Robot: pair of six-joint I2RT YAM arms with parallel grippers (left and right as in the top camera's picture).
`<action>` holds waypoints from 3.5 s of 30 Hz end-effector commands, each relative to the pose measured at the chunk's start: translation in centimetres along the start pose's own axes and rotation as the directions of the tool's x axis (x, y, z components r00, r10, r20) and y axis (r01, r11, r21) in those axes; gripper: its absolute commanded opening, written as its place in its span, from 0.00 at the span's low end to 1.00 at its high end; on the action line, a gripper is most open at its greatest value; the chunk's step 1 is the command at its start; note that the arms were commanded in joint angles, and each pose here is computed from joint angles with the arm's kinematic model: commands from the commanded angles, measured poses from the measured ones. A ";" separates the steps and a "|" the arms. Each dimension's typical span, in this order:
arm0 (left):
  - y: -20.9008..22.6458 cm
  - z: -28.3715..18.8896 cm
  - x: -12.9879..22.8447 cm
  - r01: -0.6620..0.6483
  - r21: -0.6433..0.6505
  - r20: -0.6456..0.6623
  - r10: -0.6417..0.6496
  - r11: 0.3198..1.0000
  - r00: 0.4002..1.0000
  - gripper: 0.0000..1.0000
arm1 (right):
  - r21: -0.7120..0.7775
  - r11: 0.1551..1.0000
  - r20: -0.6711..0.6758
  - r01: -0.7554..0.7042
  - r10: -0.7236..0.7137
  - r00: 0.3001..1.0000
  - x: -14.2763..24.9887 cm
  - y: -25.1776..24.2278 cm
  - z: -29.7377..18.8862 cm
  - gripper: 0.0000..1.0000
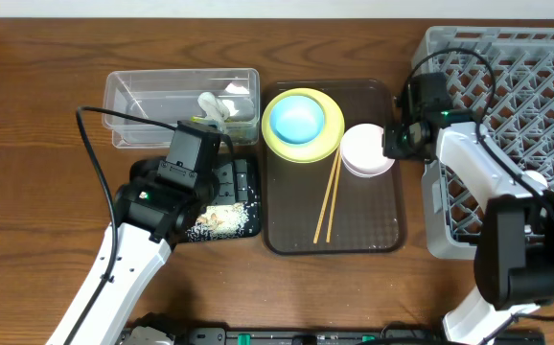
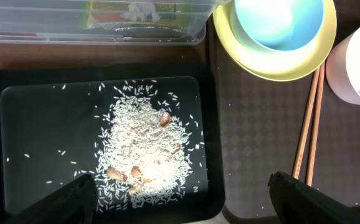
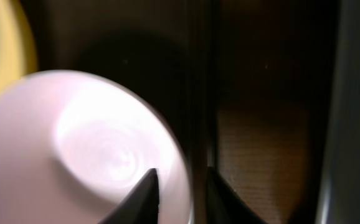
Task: Sort waste into correct bins and load items into the dishwasher rack
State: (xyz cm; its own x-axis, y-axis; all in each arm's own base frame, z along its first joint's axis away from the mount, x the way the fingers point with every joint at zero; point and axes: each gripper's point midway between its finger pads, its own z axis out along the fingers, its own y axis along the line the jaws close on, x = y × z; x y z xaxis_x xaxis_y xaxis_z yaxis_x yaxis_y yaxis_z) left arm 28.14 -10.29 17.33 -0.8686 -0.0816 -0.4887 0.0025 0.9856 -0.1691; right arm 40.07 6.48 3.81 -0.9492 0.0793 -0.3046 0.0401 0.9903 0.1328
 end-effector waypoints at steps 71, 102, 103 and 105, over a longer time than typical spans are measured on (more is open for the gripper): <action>0.3 0.1 0.0 -0.006 -0.021 0.001 0.006 1.000 1.000 0.90 | 0.902 0.426 0.275 -0.069 -0.445 0.852 -15.7 -13.3 -9.8 0.01; 0.5 0.1 0.4 -0.008 -0.028 -0.017 0.007 1.000 1.000 0.90 | -0.245 0.957 0.350 0.153 -0.060 0.935 -7.0 10.2 -7.9 0.57; 0.5 0.1 0.4 -0.008 -0.028 -0.017 0.007 1.000 1.000 0.90 | -0.254 0.955 0.336 0.154 -0.063 0.940 -6.7 11.0 -6.8 0.57; 0.5 0.1 0.4 -0.008 -0.028 -0.017 0.007 1.000 1.000 0.91 | -0.268 0.951 0.320 0.154 -0.063 0.945 -6.4 12.3 -5.3 0.56</action>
State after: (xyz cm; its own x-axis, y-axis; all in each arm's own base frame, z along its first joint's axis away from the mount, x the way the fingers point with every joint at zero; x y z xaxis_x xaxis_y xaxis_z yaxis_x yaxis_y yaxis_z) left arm 27.77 -10.08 17.05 -0.8772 -0.0782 -0.4737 -0.0022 0.9873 -0.1589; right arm 45.52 14.95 14.88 -0.7540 0.0284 -0.6562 -0.1978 0.9429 0.2680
